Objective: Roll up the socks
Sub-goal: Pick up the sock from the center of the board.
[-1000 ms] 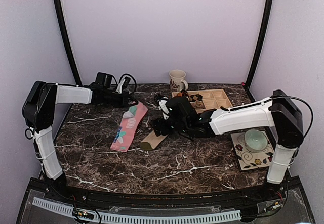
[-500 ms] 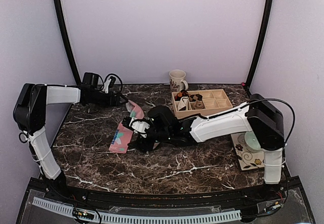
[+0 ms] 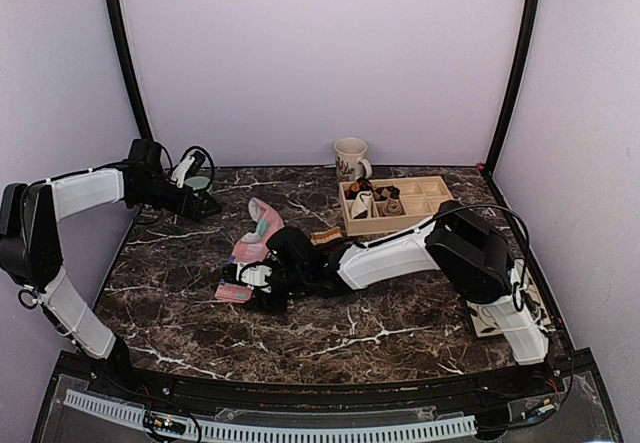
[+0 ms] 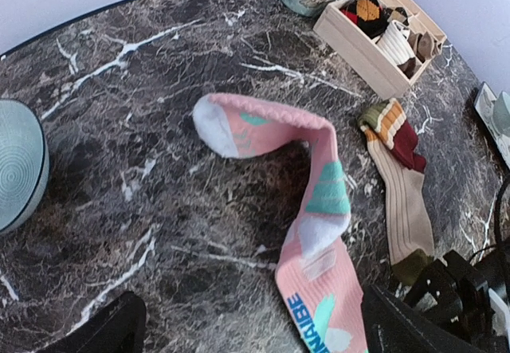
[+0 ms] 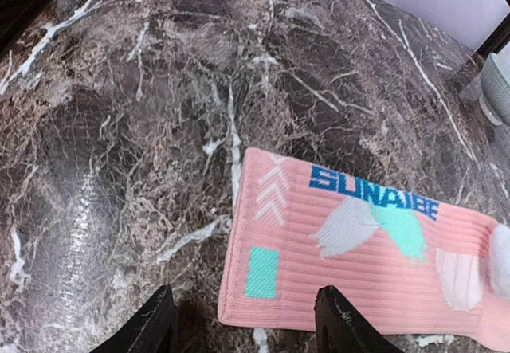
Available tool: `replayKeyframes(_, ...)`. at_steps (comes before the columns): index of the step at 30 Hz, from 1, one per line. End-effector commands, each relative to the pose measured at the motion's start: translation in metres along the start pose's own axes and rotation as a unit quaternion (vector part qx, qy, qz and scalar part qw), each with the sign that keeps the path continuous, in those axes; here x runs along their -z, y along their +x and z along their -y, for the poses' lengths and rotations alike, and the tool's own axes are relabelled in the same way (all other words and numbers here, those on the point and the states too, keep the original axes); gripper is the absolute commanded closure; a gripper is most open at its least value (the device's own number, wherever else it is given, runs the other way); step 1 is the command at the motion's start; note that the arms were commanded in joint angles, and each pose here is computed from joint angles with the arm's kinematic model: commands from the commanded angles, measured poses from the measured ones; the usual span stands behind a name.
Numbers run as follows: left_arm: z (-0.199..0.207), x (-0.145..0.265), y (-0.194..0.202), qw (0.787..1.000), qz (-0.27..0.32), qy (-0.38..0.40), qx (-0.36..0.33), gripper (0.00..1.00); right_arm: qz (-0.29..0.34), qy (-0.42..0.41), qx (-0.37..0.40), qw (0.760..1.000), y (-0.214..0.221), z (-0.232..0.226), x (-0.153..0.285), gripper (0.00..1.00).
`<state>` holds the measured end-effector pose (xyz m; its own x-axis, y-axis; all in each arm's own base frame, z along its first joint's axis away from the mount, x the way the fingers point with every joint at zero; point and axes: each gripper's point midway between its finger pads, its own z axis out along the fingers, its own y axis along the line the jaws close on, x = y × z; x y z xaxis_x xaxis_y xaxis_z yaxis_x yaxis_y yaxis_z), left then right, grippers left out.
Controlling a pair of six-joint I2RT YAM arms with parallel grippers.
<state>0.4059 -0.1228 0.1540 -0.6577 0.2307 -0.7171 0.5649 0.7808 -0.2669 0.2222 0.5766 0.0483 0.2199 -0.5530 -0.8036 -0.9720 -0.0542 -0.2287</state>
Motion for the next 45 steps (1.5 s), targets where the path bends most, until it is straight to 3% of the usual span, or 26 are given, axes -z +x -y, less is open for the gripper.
replayKeyframes(1,0.006,0.029,0.021,0.999,-0.009,0.034,-0.02,0.03,0.01,0.011,0.009,1.0,-0.002,0.007,-0.007,0.43)
replayKeyframes(7,0.01,0.047,0.047,0.996,-0.021,0.051,-0.07,0.05,0.0,0.038,0.002,0.999,0.01,0.014,-0.014,0.47)
replayKeyframes(13,0.021,0.059,0.076,0.989,-0.041,0.079,-0.115,0.11,-0.021,0.044,-0.014,0.999,0.024,0.013,-0.016,0.67)
replayKeyframes(20,0.038,0.063,0.089,0.984,-0.04,0.127,-0.121,0.15,-0.02,0.044,-0.01,0.999,0.023,0.008,-0.01,0.73)
replayKeyframes(27,0.041,0.062,0.105,0.973,-0.038,0.123,-0.194,0.18,-0.009,0.03,-0.036,0.999,0.009,0.006,-0.008,1.0)
replayKeyframes(34,0.052,0.06,0.118,0.954,-0.035,0.135,-0.266,0.19,-0.018,0.006,-0.142,0.99,0.006,0.011,0.0,1.0)
replayKeyframes(40,0.085,0.039,0.139,0.925,-0.068,0.166,-0.335,0.22,-0.017,-0.024,-0.306,0.952,0.006,0.021,0.018,1.0)
replayKeyframes(45,0.102,0.026,0.152,0.9,-0.075,0.172,-0.393,0.27,-0.017,-0.044,-0.386,0.921,0.016,0.017,0.023,1.0)
